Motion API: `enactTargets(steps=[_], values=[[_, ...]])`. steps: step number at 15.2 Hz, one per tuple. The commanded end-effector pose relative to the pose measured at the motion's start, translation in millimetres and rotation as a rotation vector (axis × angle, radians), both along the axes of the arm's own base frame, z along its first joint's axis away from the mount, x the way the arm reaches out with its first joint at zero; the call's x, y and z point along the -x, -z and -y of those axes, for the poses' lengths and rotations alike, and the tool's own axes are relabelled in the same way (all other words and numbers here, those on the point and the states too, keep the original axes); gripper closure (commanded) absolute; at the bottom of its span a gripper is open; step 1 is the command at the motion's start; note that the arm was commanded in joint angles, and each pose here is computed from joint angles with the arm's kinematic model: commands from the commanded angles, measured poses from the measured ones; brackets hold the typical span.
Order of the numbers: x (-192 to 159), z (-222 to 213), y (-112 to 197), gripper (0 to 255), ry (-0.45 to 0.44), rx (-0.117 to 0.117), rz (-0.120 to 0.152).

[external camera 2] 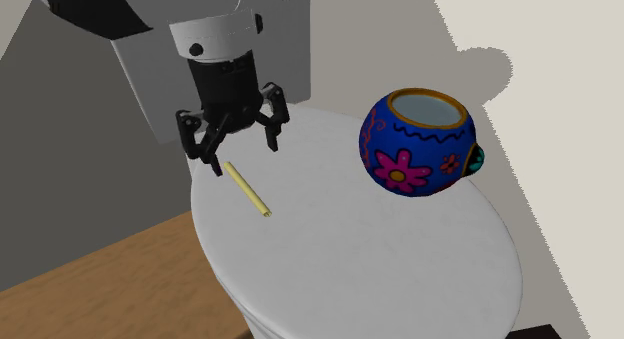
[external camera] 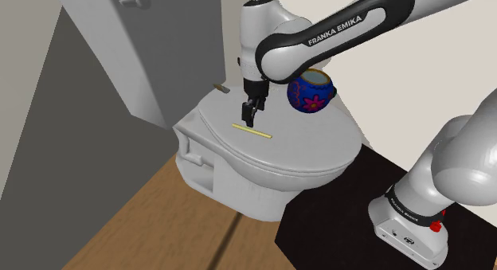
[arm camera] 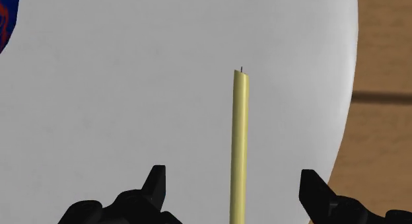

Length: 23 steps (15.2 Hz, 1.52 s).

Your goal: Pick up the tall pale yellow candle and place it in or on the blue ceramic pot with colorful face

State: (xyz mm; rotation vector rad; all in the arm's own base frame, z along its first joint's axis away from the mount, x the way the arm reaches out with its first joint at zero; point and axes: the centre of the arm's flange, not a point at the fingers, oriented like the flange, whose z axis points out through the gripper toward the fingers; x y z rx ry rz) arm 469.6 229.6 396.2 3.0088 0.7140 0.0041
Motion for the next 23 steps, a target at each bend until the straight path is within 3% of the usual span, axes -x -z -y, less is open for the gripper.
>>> enactTargets(steps=[1, 9, 16, 17, 23], values=[[-4, -14, 16, 0, -0.019, 0.003, 0.003], [-5, -12, 56, 0, -0.019, 0.003, 0.003], [-5, -12, 56, 0, -0.019, 0.003, 0.003], [-5, -12, 56, 255, -0.019, 0.003, 0.003], [-3, -10, 56, 255, -0.019, 0.003, 0.003]])
